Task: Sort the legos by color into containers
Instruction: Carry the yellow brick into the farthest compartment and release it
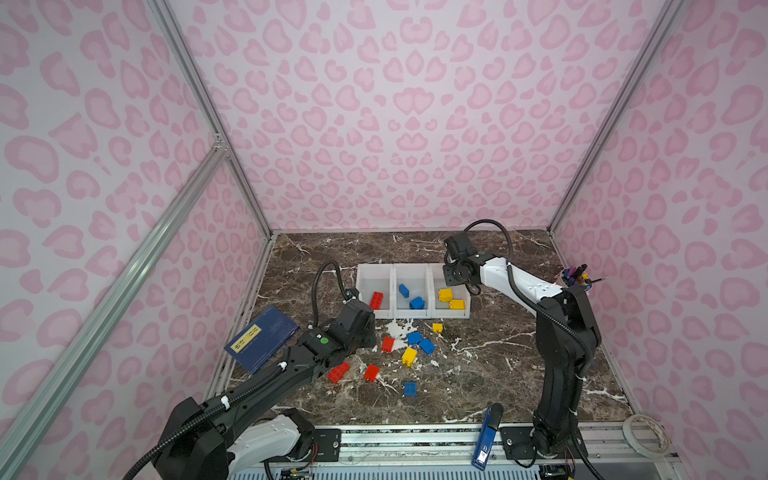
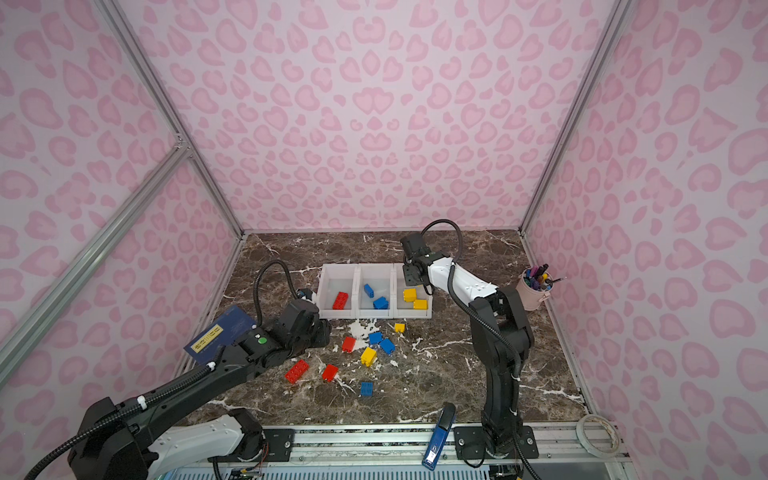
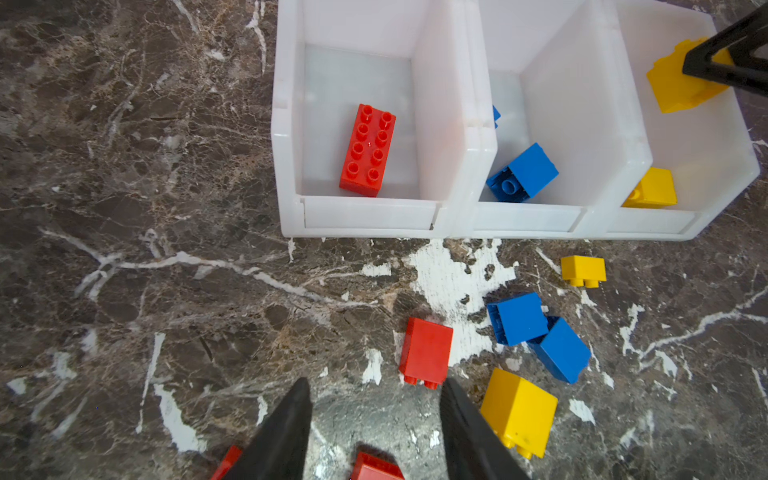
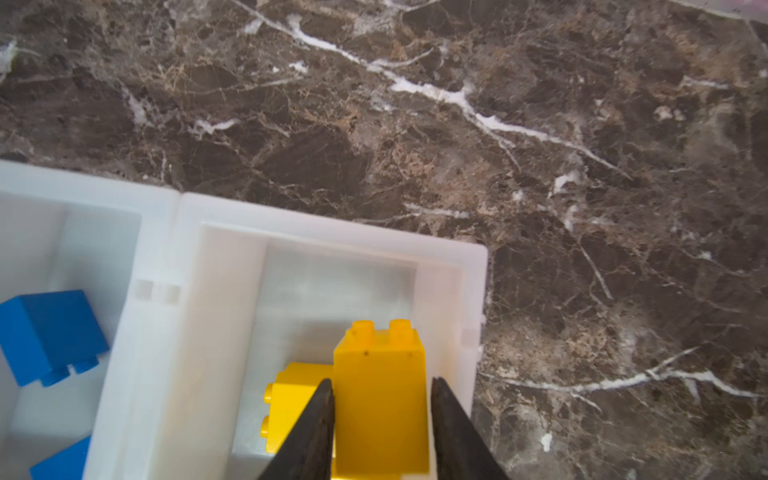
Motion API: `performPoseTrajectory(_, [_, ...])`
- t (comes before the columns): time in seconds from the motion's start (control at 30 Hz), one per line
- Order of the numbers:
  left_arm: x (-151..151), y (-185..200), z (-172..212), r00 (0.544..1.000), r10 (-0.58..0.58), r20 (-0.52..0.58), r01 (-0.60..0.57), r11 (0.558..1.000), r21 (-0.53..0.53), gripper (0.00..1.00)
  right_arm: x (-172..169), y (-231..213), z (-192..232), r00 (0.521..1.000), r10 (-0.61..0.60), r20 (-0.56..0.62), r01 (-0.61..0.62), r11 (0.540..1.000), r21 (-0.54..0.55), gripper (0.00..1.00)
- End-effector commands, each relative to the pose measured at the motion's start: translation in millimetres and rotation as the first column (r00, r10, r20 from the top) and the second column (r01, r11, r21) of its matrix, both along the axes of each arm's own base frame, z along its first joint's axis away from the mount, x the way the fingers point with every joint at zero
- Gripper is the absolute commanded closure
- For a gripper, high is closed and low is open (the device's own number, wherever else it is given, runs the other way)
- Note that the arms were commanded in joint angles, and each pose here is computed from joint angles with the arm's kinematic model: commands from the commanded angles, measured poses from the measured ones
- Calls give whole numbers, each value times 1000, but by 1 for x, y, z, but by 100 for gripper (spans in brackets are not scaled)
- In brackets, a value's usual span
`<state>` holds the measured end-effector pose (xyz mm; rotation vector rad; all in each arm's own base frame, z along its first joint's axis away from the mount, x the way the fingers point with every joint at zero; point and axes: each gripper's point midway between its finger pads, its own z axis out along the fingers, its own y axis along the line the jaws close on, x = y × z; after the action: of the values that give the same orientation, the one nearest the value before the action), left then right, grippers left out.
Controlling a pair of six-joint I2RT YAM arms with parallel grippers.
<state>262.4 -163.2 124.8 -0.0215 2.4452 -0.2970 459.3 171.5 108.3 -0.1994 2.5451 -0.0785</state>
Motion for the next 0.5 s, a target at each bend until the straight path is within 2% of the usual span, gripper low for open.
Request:
performPoseTrajectory(0.0, [-2,0,-2,1000,4,-9,-4,1000,-3,47,0,-1,-2,1000,-12,-4,12,1000,-12,51])
performPoseTrajectory(0.13, [-3,-2,-3,1000,-1,-10,1,1000,0,47,-1,-1,3,1000,-12,2,12,1000,1,46])
performPoseTrajectory(0.47, [-5,-8,-2,999,-31,-9,31,999,4,47,-6,1,20,1000,-7,28,6,999,34,45])
